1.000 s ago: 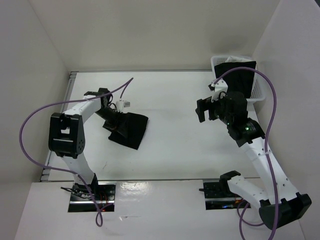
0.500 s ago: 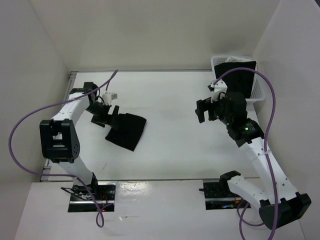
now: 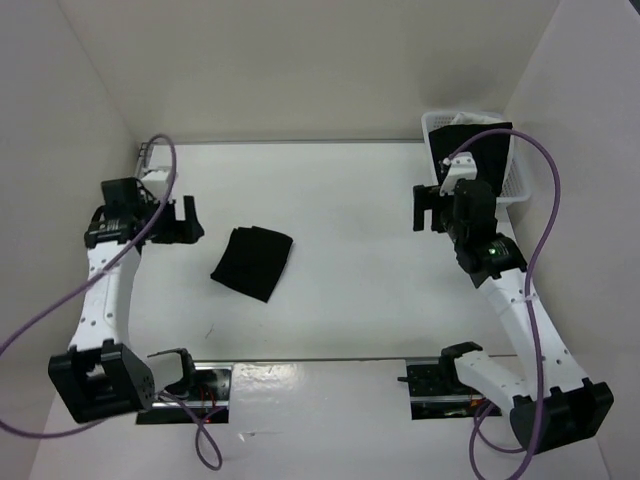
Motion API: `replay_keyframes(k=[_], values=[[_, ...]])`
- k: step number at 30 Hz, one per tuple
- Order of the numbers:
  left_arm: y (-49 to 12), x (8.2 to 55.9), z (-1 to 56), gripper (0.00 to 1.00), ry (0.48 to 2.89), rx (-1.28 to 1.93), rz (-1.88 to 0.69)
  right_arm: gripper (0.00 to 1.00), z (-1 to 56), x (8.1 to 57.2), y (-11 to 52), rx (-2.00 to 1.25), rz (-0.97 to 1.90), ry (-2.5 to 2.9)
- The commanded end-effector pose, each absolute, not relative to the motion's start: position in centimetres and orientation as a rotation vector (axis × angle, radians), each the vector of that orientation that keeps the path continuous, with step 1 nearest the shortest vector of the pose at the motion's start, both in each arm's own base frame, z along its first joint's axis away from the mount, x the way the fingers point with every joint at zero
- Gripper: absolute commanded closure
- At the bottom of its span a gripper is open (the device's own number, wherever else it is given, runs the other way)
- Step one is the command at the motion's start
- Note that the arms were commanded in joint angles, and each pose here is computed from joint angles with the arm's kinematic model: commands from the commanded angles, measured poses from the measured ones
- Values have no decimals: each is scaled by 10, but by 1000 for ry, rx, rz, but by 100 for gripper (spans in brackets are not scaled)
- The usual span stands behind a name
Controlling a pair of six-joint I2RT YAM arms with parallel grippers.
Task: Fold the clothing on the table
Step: Fold the skirt
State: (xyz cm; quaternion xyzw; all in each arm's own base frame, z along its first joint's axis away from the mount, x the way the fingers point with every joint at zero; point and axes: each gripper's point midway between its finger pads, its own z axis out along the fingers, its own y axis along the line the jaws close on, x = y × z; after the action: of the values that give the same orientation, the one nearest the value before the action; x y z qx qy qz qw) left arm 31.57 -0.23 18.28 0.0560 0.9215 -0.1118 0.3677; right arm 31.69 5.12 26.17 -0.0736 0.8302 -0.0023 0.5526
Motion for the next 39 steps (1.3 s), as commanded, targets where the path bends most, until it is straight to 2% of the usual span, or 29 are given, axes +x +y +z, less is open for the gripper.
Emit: replay_keyframes(k=[1, 6, 12, 20, 39], values=[[32, 315, 231, 0, 2149, -8, -185, 1, 268, 330, 11, 59, -126, 1948], [49, 273, 264, 0, 2011, -66, -52, 1, 264, 312, -19, 168, -207, 1968], [53, 251, 260, 0, 2003, -60, -1, 1, 277, 274, -37, 209, -216, 1898], [65, 251, 247, 0, 2043, -104, -13, 1, 285, 261, -64, 287, -245, 1860], [64, 250, 245, 0, 2046, -105, -14, 1, 287, 254, -66, 262, -225, 1860]])
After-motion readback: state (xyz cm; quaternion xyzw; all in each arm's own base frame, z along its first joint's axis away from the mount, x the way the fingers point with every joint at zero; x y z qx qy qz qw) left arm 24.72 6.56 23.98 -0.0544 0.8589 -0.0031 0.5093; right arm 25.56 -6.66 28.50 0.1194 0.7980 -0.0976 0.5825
